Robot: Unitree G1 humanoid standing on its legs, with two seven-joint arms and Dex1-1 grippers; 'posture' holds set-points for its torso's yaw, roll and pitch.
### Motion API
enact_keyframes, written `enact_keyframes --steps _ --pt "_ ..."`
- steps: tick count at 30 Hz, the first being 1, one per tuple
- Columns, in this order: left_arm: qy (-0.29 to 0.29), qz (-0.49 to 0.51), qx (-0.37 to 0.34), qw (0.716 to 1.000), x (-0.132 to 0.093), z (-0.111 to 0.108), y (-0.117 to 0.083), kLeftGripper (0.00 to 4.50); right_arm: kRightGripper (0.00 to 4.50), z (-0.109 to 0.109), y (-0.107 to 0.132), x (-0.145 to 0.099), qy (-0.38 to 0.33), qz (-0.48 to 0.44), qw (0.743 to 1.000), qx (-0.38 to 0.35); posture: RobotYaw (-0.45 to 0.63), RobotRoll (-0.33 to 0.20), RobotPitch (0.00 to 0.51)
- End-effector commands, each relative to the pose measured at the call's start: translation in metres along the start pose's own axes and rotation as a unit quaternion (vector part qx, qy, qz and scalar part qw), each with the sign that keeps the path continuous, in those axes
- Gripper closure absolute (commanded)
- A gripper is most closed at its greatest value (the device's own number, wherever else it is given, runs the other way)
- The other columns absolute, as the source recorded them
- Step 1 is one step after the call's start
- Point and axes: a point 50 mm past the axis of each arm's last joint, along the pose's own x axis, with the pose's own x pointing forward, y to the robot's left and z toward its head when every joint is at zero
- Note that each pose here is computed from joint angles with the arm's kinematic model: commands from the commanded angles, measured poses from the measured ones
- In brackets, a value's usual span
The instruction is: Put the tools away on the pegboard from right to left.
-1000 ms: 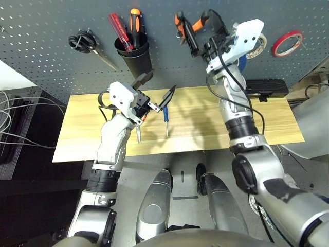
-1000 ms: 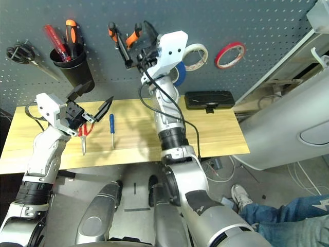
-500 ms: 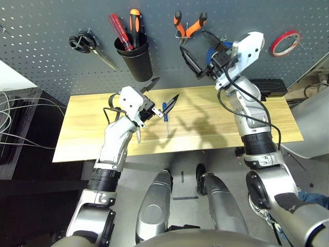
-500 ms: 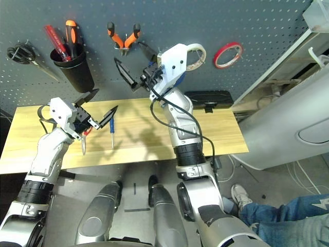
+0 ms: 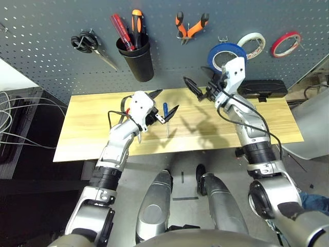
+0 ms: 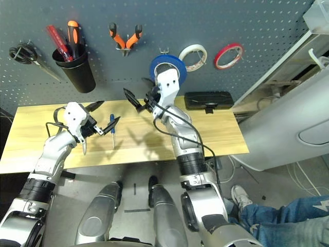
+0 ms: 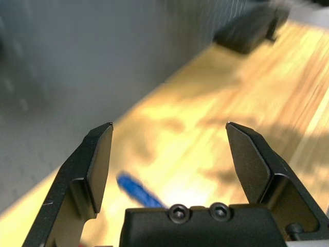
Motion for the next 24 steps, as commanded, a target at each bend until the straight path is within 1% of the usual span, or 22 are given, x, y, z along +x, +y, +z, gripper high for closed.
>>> enact_keyframes --steps 1,3,7,8,11,13,15,19,21,24 --pt "0.045 -0.012 0.0 0.999 0.006 -0.016 -0.007 0.0 0.06 -0.02 0.001 -0.008 0.037 0.005 0.999 0.003 0.23 0.0 0.285" --pt "0.052 -0.003 0.012 0.999 0.012 -0.017 -0.005 0.0 0.06 -0.026 -0.001 -0.012 0.048 0.003 0.999 0.004 0.23 0.0 0.285" --pt "0.062 0.036 -0.029 0.997 0.028 -0.017 0.003 0.0 0.06 -0.036 -0.006 -0.021 0.069 -0.004 0.998 0.004 0.22 0.0 0.294" --pt "0.066 0.039 -0.028 0.997 0.033 -0.015 0.003 0.0 0.06 -0.038 -0.006 -0.024 0.075 -0.005 0.997 0.005 0.22 0.0 0.301" --pt "0.073 0.038 -0.031 0.996 0.043 -0.014 0.003 0.0 0.06 -0.041 -0.007 -0.028 0.085 -0.002 0.996 0.006 0.21 0.0 0.305" --pt "0.078 0.044 -0.056 0.994 0.048 -0.014 0.003 0.0 0.06 -0.042 -0.006 -0.03 0.088 0.0 0.996 0.006 0.2 0.0 0.311" --pt "0.094 0.041 -0.077 0.992 0.054 -0.017 -0.001 0.0 0.06 -0.043 -0.006 -0.033 0.091 0.001 0.996 0.007 0.19 0.0 0.316" --pt "0.122 0.036 -0.092 0.988 0.059 -0.022 -0.007 0.0 0.06 -0.044 -0.005 -0.035 0.094 0.0 0.996 0.007 0.18 0.0 0.327" --pt "0.145 0.035 -0.09 0.985 0.06 -0.028 -0.011 0.0 0.06 -0.044 -0.004 -0.036 0.095 0.0 0.995 0.008 0.18 0.0 0.331" --pt "0.18 0.058 -0.107 0.976 0.06 -0.036 -0.01 0.0 0.06 -0.044 -0.001 -0.036 0.095 0.001 0.995 0.012 0.17 0.0 0.338"
